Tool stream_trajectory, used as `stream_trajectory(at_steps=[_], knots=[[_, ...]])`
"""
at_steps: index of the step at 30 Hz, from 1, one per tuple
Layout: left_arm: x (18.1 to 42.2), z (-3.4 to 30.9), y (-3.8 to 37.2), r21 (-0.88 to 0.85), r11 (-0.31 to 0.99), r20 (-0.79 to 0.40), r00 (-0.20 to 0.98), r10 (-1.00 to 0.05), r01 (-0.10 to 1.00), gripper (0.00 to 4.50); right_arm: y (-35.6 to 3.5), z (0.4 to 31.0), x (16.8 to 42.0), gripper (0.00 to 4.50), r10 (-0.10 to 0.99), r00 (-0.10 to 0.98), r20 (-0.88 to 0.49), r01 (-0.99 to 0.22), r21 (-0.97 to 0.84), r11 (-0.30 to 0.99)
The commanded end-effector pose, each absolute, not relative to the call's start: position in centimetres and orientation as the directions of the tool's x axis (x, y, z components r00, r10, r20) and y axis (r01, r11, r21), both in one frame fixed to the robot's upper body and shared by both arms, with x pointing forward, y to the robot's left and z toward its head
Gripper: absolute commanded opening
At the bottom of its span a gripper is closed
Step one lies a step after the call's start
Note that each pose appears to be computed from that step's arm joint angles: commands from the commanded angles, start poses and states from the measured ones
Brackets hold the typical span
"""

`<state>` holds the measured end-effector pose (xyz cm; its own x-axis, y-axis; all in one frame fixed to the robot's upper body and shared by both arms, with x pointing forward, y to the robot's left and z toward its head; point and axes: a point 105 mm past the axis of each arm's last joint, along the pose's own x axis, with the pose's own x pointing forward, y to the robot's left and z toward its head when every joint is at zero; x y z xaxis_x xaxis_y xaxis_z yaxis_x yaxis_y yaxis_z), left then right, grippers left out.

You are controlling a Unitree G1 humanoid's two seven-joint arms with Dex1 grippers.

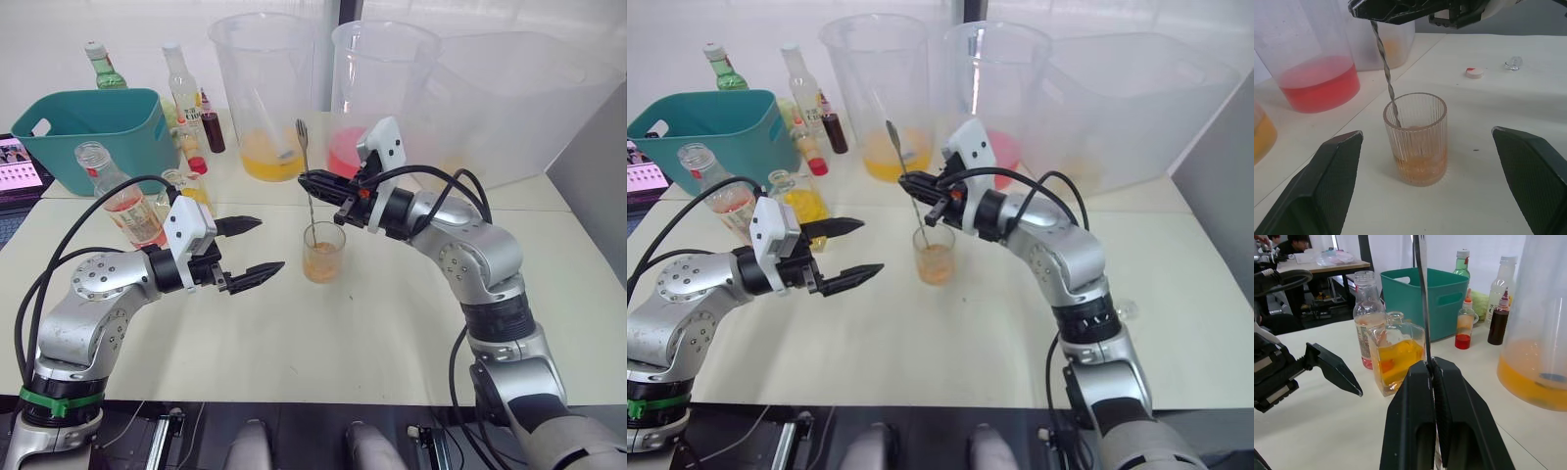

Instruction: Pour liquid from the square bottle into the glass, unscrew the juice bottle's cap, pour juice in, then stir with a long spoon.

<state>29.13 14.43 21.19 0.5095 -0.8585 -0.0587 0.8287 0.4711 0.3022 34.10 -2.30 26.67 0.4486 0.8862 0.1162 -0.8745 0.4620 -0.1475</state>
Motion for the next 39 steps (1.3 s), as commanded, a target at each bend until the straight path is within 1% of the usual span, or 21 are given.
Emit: stream_trajectory(at_steps=[1, 3, 5, 10, 13, 19, 23, 29, 39], knots=[[28.8, 21.8, 14.3, 0.338, 0.457, -0.052, 0.501, -0.864, 0.823, 4.47, -2.0, 28.4, 32.6, 0.00, 0.915, 0.374, 0.153, -0.911, -0.121, 0.393], [28.8, 21.7, 14.2, 0.341, 0.450, -0.056, 0.496, -0.867, 0.825, 4.47, -1.9, 28.0, 30.9, 0.00, 0.948, 0.301, 0.102, -0.948, -0.074, 0.309], [28.8, 21.5, 13.9, 0.337, 0.443, -0.056, 0.487, -0.872, 0.831, 4.47, -2.1, 28.0, 30.2, 0.00, 0.955, 0.286, 0.081, -0.956, -0.050, 0.290], [28.9, 21.1, 13.7, 0.342, 0.426, -0.071, 0.475, -0.877, 0.838, 4.47, -2.7, 28.0, 30.3, 0.00, 0.944, 0.326, 0.052, -0.944, -0.045, 0.328], [29.2, 21.2, 13.6, 0.343, 0.425, -0.065, 0.473, -0.879, 0.837, 4.47, -3.3, 28.0, 30.9, 0.00, 0.927, 0.372, 0.044, -0.926, -0.053, 0.374], [29.3, 21.0, 13.5, 0.346, 0.422, -0.065, 0.470, -0.880, 0.838, 4.47, -3.7, 28.3, 31.5, 0.00, 0.906, 0.420, 0.055, -0.897, -0.123, 0.424], [29.4, 20.8, 13.6, 0.348, 0.422, -0.069, 0.471, -0.879, 0.837, 4.47, -3.9, 28.2, 31.5, 0.00, 0.905, 0.424, 0.019, -0.890, -0.176, 0.421], [29.4, 20.5, 13.5, 0.343, 0.411, -0.076, 0.461, -0.884, 0.845, 4.47, -5.2, 28.3, 29.9, 0.00, 0.920, 0.392, -0.016, -0.911, -0.142, 0.386], [29.6, 20.2, 13.1, 0.337, 0.387, -0.081, 0.436, -0.896, 0.858, 4.47, -6.0, 29.6, 28.6, 0.00, 0.906, 0.417, 0.071, -0.904, -0.073, 0.422]])
